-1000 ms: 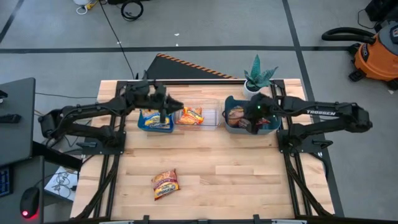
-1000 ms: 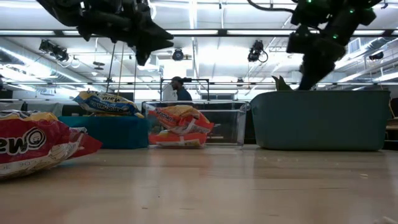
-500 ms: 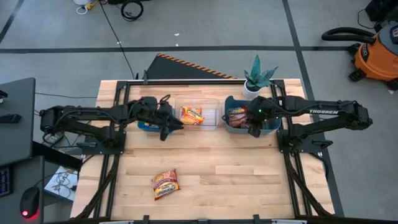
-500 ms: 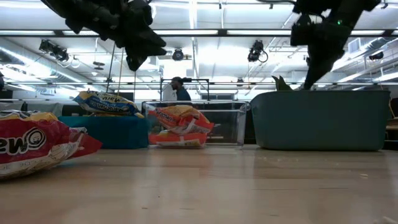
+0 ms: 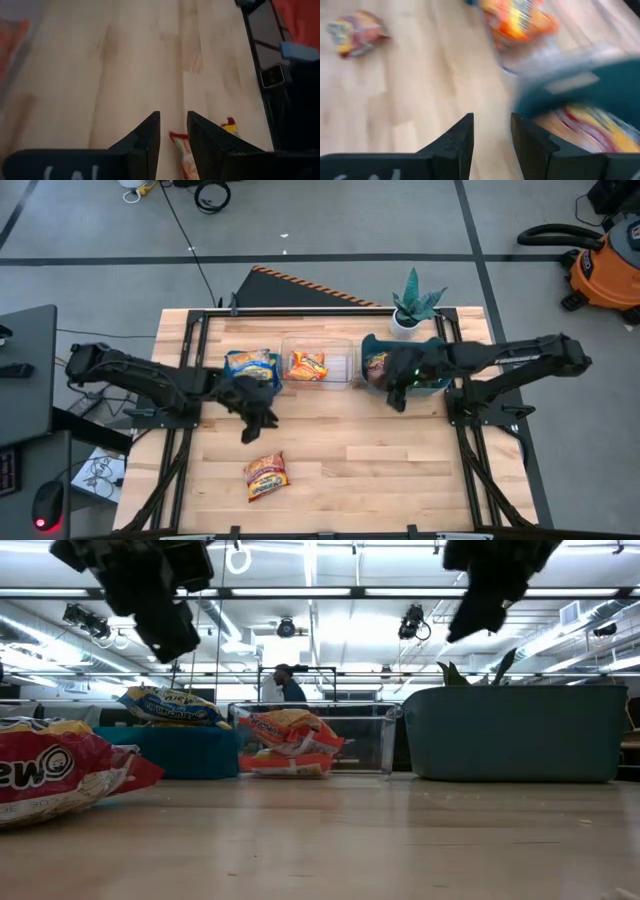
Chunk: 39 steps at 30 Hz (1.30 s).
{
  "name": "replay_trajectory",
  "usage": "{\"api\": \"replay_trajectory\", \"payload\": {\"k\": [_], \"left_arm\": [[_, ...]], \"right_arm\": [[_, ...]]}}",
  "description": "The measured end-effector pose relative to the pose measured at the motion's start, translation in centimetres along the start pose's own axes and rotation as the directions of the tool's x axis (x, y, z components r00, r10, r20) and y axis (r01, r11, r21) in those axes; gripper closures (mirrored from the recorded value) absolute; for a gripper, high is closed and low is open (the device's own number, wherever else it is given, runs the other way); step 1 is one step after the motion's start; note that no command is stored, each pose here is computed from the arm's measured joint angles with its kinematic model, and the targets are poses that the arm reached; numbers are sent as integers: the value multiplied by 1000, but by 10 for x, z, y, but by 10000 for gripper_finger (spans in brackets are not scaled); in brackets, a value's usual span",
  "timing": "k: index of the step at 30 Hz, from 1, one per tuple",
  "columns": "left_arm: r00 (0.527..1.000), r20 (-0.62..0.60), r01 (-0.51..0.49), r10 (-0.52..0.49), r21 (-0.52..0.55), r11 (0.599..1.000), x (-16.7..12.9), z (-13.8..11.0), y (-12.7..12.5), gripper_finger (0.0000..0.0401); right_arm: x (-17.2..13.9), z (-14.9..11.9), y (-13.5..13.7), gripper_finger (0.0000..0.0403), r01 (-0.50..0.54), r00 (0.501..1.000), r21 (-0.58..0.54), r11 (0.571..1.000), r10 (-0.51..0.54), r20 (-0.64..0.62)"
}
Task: Sort Maruchan noodles
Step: Put the red noodle pack into the green bin
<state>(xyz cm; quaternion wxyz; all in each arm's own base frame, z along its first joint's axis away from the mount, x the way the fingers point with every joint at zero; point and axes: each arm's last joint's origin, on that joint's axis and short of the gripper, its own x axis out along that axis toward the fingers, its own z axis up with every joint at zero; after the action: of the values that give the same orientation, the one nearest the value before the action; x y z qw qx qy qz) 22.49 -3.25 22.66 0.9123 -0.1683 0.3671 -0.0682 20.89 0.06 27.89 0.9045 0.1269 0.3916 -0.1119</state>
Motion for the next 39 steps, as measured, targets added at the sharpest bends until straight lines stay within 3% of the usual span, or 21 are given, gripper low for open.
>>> {"api": "replay_trajectory", "payload": {"k": [4,13,17,22,28,34,39], "left_arm": [[1000,-22,1,-1,-26,1000,2,-8,-16,299],[989,-144,15,-30,-101,995,18,-36,-54,299],[964,-262,-2,-36,-143,990,23,-59,-71,299],[925,-374,-44,-63,-270,962,23,-84,-92,299],[880,-475,-133,-25,-296,946,38,-113,-107,310],[895,-445,-99,-41,-287,953,67,-118,-108,319],[931,-365,-103,16,-222,970,91,-111,-96,319]], "right_arm": [[18,5,27,268,-54,997,-84,995,58,51],[44,7,74,268,-69,998,-199,977,69,-9],[50,9,93,268,-91,996,-242,966,83,-42],[52,14,110,268,-112,993,-293,950,100,-54],[45,16,117,268,-123,992,-317,941,120,-30],[43,15,121,268,-120,992,-302,946,122,-14],[45,13,127,268,-136,990,-292,947,141,-3]]}}
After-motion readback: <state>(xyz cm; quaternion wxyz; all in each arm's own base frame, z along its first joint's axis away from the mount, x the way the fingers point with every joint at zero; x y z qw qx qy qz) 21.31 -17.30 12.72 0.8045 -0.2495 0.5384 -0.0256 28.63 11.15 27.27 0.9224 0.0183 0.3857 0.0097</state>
